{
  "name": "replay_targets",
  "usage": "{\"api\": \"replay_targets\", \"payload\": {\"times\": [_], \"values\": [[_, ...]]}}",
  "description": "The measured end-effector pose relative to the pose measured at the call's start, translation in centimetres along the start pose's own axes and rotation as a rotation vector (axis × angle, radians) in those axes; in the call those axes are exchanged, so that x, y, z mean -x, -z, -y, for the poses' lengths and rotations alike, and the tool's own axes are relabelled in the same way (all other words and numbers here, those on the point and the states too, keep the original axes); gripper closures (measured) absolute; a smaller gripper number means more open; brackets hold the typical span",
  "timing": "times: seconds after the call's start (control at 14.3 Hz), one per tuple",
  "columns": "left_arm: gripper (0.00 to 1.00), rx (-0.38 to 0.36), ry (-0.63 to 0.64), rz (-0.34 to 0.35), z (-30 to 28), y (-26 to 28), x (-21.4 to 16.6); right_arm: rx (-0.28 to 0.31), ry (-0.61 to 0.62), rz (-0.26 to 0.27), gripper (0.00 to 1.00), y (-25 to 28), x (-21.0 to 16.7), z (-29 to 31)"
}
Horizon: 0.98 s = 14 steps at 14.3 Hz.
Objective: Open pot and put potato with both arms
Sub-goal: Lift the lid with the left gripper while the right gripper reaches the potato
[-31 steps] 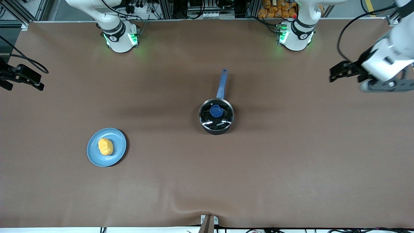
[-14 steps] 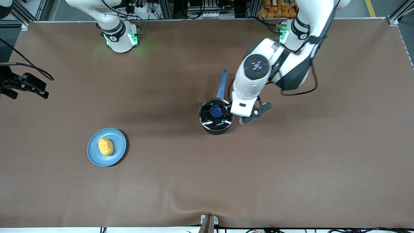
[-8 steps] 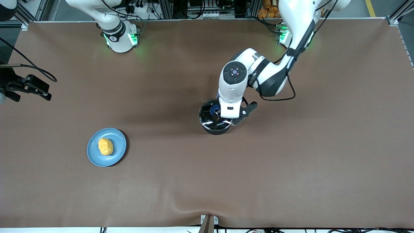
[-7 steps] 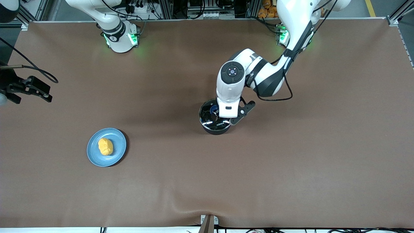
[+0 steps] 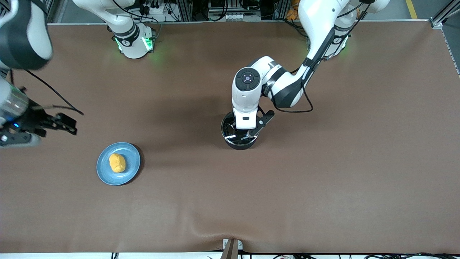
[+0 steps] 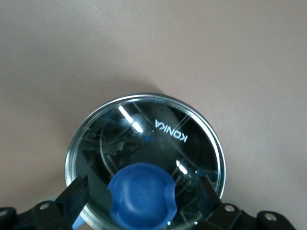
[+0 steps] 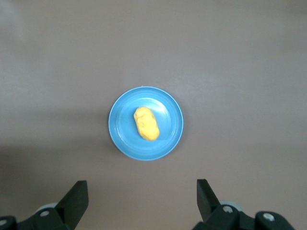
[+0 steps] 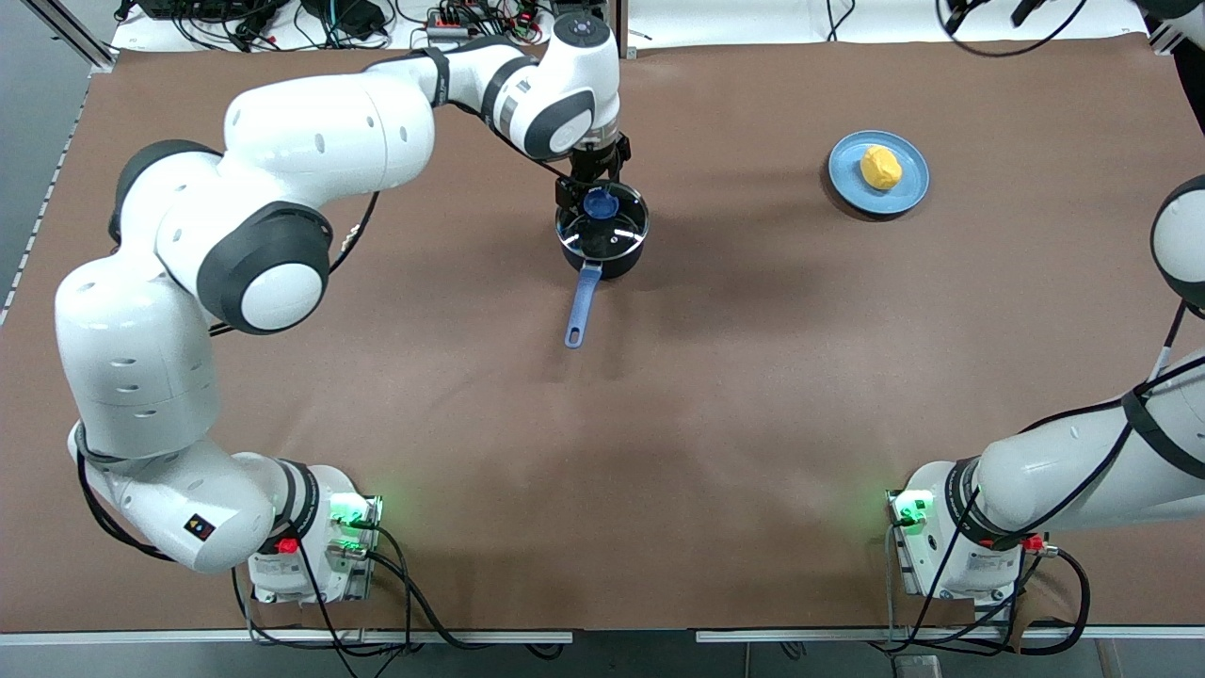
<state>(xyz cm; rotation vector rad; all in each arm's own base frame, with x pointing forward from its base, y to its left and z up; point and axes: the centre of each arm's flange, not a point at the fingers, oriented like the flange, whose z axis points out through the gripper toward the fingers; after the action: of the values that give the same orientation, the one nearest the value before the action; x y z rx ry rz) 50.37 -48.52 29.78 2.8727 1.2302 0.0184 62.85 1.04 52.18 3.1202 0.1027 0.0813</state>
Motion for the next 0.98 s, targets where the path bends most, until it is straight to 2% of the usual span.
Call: {"api": "replay_targets", "payload": {"times": [0.21, 0.63, 0.98], "values": [[0.0, 0.002, 0.014, -0.007, -0.3, -1.0, 0.5, -0.075, -0.033, 0.051, 0.0, -5.8, -0.9, 0.1], [0.0, 0.007, 0.022, -0.007, -0.5, -0.9, 1.6, -0.083, 0.015, 0.108, 0.0, -16.5, -2.8, -0.8], [0.03, 0.008, 0.04, -0.007, -0.5, -0.9, 1.8, -0.086, 0.024, 0.141, 0.0, -20.4, -2.8, -1.7]]}}
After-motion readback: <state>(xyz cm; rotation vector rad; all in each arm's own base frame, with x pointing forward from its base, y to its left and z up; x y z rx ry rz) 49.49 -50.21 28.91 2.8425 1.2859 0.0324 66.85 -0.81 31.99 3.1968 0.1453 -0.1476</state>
